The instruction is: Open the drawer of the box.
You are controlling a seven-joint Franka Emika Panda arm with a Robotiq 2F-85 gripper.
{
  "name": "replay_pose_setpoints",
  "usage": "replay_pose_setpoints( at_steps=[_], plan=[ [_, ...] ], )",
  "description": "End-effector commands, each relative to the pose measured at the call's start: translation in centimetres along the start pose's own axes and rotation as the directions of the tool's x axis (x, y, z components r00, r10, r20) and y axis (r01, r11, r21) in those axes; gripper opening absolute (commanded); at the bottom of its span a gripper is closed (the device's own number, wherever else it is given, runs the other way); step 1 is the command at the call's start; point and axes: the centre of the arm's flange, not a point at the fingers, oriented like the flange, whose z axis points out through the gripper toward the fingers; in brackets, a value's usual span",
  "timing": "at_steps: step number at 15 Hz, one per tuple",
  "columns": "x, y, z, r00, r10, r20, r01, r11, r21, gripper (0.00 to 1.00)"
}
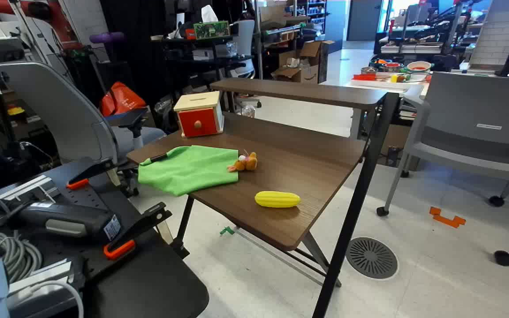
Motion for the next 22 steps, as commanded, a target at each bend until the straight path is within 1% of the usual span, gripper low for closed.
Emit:
replay_pose_setpoints(
  at_steps=[1,14,16,18,20,22],
  plan=[
    [0.0,0.0,0.0,1.0,0.0,-0.001,0.0,1.0,0.0,1.0],
    [0.0,0.0,0.0,1.0,0.0,-0.002,0.0,1.0,0.0,1.0],
    [1.1,-0.4,0.2,1.0,-0.012,-0.016,0.011,0.999,-0.032,1.0],
    [2.8,-1.4,0.5,0.998,-0.047,-0.044,0.044,0.996,-0.078,1.0],
    [4.9,-3.2,1.1,0.992,-0.099,-0.084,0.088,0.988,-0.129,1.0],
    [7.3,-5.8,2.0,0.979,-0.17,-0.109,0.15,0.974,-0.168,1.0]
  ],
)
